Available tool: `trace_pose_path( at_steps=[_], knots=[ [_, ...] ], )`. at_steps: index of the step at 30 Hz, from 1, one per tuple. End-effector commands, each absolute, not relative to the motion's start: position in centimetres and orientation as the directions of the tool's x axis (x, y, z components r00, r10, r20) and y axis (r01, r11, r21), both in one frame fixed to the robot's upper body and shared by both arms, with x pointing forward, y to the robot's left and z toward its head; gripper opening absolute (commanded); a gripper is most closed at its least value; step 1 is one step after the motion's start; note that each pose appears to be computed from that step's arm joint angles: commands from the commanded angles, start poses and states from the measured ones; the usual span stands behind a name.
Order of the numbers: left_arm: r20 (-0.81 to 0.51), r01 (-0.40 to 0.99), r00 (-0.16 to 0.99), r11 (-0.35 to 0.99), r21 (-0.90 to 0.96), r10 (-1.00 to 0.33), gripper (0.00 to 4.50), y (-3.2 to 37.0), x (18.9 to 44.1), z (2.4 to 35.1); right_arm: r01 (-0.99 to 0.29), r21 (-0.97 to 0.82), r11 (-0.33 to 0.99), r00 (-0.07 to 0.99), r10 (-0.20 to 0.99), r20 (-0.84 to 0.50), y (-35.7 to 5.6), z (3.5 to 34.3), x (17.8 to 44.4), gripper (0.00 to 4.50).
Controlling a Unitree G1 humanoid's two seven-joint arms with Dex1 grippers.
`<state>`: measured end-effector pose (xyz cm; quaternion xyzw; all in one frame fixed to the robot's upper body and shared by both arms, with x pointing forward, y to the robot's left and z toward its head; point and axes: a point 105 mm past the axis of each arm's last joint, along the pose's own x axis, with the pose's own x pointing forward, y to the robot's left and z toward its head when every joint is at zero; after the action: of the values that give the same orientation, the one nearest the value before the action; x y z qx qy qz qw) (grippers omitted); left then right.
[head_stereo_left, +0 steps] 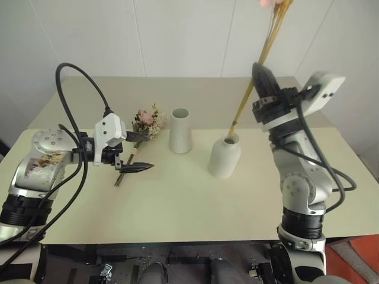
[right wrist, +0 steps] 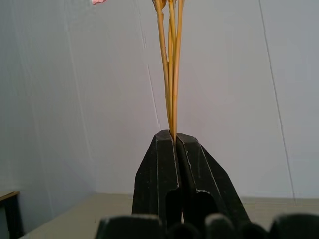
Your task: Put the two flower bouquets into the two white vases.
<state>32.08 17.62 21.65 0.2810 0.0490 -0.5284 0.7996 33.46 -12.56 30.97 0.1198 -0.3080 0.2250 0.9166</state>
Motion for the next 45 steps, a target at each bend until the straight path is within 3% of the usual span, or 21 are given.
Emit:
trace_pose_path(
  at_steps=[1, 13, 16, 26, 27, 33, 40, 45],
  knots=[
    [-0.347, 0.848, 0.456, 0.283, 0.447, -0.82, 4.5, 17.8, 31.8, 23.0, -0.469, 0.055, 0.881, 0.678, 0.319, 0.662, -12.8, 31.9, 33.1, 0.01],
    [-0.346, 0.844, 0.467, 0.292, 0.45, -0.814, 4.5, 18.0, 31.6, 23.0, -0.488, 0.024, 0.872, 0.69, 0.369, 0.623, -11.7, 29.6, 32.8, 0.01],
    [-0.346, 0.843, 0.468, 0.294, 0.449, -0.813, 4.5, 18.1, 31.6, 23.0, -0.527, 0.031, 0.849, 0.675, 0.396, 0.623, -11.3, 29.4, 32.3, 0.75],
    [-0.366, 0.838, 0.513, 0.359, 0.411, -0.777, 4.5, 20.2, 31.4, 22.1, -0.602, -0.015, 0.799, 0.66, 0.508, 0.554, -11.6, 27.1, 28.8, 4.26],
    [-0.371, 0.832, 0.529, 0.378, 0.407, -0.764, 4.5, 20.6, 31.5, 21.8, -0.6, -0.021, 0.799, 0.668, 0.516, 0.536, -11.7, 26.7, 28.6, 4.44],
    [-0.421, 0.619, 0.785, 0.596, 0.511, -0.455, 4.5, 24.8, 34.5, 19.6, -0.63, -0.189, 0.753, 0.701, 0.656, 0.278, -13.6, 25.0, 26.4, 4.44],
    [-0.456, 0.605, 0.782, 0.691, 0.395, -0.424, 4.5, 22.7, 36.6, 18.1, -0.717, -0.382, 0.583, 0.631, 0.776, 0.0, -14.5, 25.5, 24.5, 4.44],
    [-0.501, 0.568, 0.782, 0.755, 0.328, -0.37, 4.5, 21.7, 39.4, 17.1, -0.756, -0.407, 0.512, 0.581, 0.812, -0.059, -14.0, 26.1, 23.5, 4.44]
  ],
)
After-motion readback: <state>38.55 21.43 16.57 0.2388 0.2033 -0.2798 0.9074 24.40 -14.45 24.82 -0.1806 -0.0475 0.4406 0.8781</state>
